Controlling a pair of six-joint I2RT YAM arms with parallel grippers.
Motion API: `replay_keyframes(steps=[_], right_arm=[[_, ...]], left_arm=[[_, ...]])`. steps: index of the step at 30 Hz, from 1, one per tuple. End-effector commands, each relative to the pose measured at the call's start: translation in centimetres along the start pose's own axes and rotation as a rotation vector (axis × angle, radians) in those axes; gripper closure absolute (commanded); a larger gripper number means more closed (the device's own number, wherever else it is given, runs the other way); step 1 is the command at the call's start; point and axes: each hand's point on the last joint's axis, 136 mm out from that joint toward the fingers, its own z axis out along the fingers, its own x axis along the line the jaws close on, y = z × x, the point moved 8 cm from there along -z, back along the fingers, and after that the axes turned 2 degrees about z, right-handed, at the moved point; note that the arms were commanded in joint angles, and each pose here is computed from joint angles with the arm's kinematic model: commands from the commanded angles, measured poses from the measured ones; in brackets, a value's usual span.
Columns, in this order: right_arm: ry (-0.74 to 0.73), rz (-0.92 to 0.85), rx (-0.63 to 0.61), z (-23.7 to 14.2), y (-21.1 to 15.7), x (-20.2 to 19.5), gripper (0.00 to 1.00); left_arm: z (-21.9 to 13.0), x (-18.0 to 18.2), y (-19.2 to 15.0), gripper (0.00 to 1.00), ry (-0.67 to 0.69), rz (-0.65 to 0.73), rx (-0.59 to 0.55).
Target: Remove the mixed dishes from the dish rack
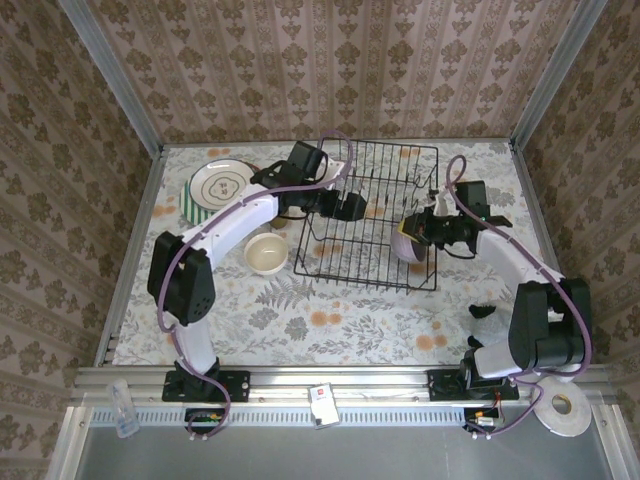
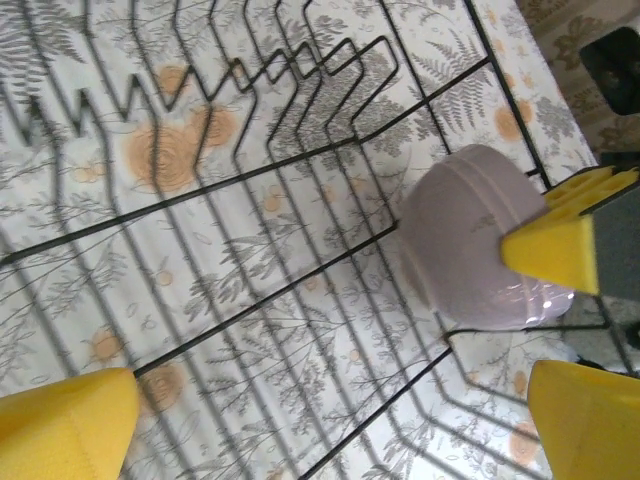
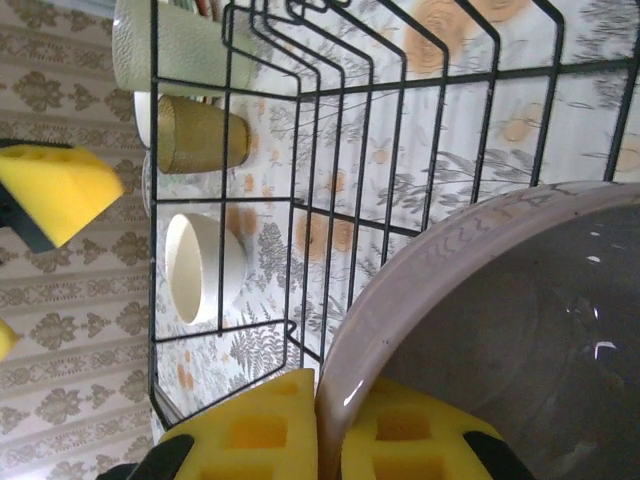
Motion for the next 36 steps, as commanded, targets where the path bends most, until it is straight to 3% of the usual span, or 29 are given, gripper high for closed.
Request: replay_keyframes(steps=[1,8,13,22,28,36], right_arm=[[-0.056,0.015,-0.064,-2.0,0.7,-1.2,1.00],[-0.032,-0.002,-0.104,-3.3,1.6,-0.3,1.00],[-0.024,-0.113,-0.070,-2.6,1.0,2.3,1.00],[-0.124,-0.434,-0.033,-1.7,-1.0,7.9,1.00],[-0.265,-0.671,-0.036,-1.0,-2.1,10.4,1.00],[-0.396,-1.143,-0.056,0.0,-5.1,13.1,1.00]], left_arm=[[-1.5,0.5,-0.4,0.00,0.071,0.001,-0.003],[-1.8,1.2,-0.5,0.00,0.071,-0.079,0.026],[-2.7,1.2,-0.6,0.00,0.160,0.009,0.051],[-6.1,2.0,0.3,0.00,0.082,-0.061,-0.043],[-9.2,2.2,1.1,0.00,0.108,-0.054,-0.054],[-12.3,2.6,1.2,0.03,0.093,-0.049,-0.073]])
